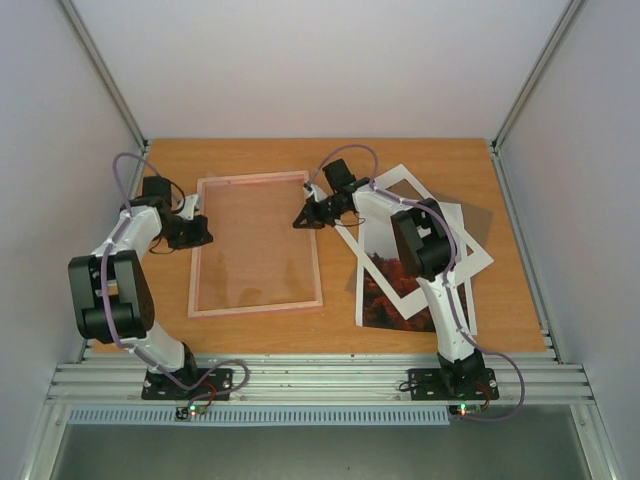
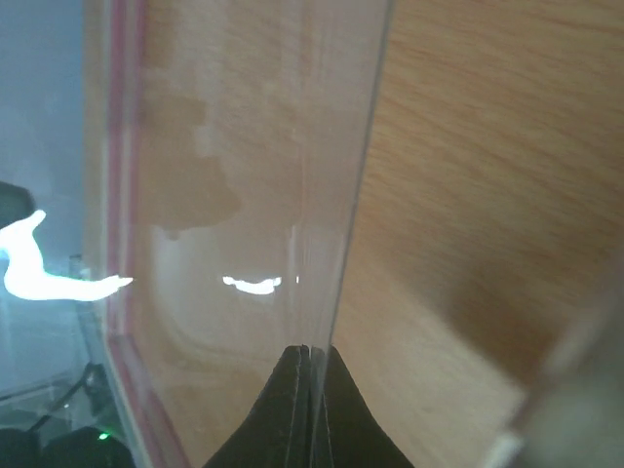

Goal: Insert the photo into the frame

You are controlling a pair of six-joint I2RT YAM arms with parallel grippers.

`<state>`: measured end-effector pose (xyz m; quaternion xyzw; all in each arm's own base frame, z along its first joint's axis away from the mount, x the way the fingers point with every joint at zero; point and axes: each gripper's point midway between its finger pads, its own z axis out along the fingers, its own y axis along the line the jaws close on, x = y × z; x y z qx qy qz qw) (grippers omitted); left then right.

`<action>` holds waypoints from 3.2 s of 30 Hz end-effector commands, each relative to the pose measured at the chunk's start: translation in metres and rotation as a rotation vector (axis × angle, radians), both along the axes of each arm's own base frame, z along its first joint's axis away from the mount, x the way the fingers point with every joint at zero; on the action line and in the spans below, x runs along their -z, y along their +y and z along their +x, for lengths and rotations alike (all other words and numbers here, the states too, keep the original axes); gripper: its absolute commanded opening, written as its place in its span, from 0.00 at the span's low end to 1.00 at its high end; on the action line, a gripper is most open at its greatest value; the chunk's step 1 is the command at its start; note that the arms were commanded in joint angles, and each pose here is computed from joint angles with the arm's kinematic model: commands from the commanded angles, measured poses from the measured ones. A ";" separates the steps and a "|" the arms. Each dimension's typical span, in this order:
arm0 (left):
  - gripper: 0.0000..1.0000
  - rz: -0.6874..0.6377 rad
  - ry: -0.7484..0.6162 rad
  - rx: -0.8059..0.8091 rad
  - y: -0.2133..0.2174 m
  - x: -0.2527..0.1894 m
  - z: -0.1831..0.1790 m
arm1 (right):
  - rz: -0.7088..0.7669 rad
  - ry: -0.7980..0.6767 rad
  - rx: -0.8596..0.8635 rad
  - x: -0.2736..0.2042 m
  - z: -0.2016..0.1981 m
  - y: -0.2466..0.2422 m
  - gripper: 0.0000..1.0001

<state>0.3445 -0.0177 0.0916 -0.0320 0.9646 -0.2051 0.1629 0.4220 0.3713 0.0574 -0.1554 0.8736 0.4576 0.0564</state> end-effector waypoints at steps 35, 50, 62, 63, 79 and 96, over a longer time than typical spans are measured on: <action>0.00 -0.012 -0.114 0.037 -0.013 0.024 0.033 | -0.089 -0.142 -0.007 -0.010 -0.010 -0.048 0.01; 0.99 0.165 -0.317 0.086 0.011 -0.026 0.100 | 0.215 -0.310 0.082 -0.211 -0.026 -0.120 0.01; 0.99 0.418 -0.283 0.114 0.038 0.015 0.209 | 0.156 -0.411 0.076 -0.231 -0.049 -0.140 0.01; 0.99 0.418 -0.285 0.121 0.034 0.018 0.212 | 0.150 -0.413 0.076 -0.230 -0.050 -0.141 0.01; 0.96 0.523 -0.250 0.179 -0.002 0.050 0.239 | 0.118 -0.396 0.099 -0.219 -0.042 -0.153 0.01; 0.98 -0.506 -0.367 0.154 -0.081 -0.099 0.100 | 0.377 -0.415 0.056 -0.292 -0.046 -0.126 0.01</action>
